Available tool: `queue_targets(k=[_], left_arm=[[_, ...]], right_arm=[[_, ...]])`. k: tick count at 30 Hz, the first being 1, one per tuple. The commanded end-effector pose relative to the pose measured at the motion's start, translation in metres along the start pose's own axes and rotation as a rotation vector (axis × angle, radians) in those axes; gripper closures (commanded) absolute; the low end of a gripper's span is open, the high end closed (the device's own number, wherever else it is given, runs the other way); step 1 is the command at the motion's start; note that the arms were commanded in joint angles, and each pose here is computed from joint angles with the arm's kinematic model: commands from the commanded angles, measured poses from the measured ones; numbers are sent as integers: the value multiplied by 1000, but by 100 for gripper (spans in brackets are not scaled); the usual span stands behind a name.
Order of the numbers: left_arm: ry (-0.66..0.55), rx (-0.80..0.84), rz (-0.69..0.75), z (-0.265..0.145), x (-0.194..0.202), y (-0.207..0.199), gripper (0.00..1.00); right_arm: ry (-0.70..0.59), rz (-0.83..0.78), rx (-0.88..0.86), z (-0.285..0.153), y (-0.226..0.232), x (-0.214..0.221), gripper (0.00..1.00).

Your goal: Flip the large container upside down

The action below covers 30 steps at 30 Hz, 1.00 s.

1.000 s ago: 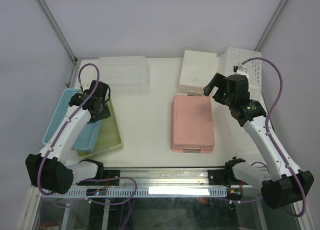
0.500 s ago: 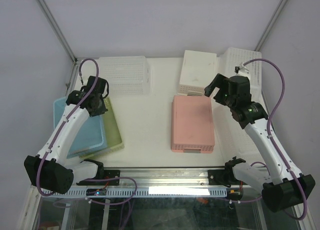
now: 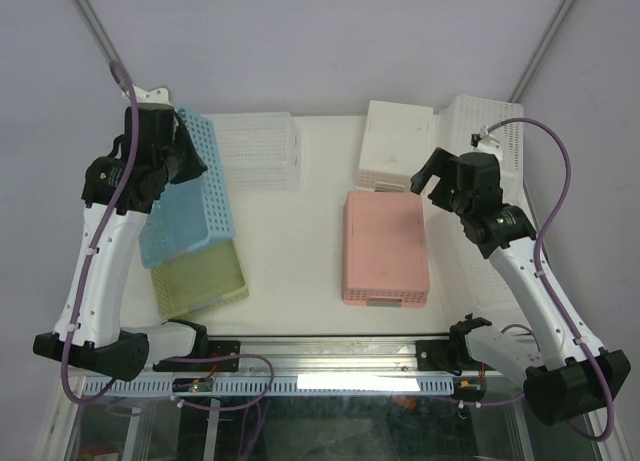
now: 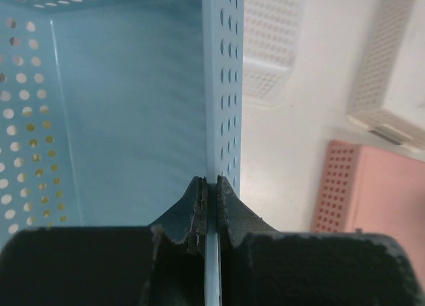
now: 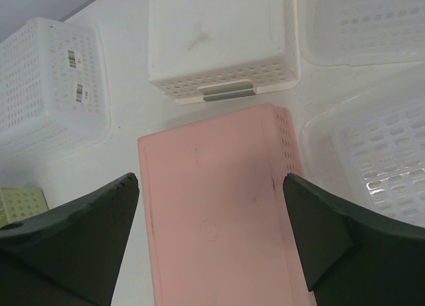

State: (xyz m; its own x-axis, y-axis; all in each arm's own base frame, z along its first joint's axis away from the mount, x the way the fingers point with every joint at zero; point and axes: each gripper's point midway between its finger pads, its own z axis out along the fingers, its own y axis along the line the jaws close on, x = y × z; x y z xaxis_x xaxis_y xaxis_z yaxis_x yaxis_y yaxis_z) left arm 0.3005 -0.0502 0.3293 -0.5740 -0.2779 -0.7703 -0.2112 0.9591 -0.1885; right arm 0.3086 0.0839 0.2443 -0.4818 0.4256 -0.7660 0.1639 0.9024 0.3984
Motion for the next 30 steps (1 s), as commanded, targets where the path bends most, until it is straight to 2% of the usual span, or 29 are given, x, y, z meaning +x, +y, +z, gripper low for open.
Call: queue_targets(k=[1,4,8,14,22,30], left_arm=[[-88,292,-23,-34,-41,-55,100],[-127,464,-69,-52,-58,-87,100],[-109,802,-165,-70,-61,-142,100],[-36,1198,-326,-83,-38,-182,100],[164,1363,-513,-66,19,-186,100],[335,1368,-636,-59,75,-168,100]], right_arm=[[-114,4,-4,-14,5,-34,6],[-130,-6,12,-18,2,-40,6],[-151,-16,35,-23,-1,-47,6],[-198,-31,75,-37,-10,-60,6],[-220,-38,99,-45,-15,-66,6],[-204,-29,67,-37,-4,-68,6]])
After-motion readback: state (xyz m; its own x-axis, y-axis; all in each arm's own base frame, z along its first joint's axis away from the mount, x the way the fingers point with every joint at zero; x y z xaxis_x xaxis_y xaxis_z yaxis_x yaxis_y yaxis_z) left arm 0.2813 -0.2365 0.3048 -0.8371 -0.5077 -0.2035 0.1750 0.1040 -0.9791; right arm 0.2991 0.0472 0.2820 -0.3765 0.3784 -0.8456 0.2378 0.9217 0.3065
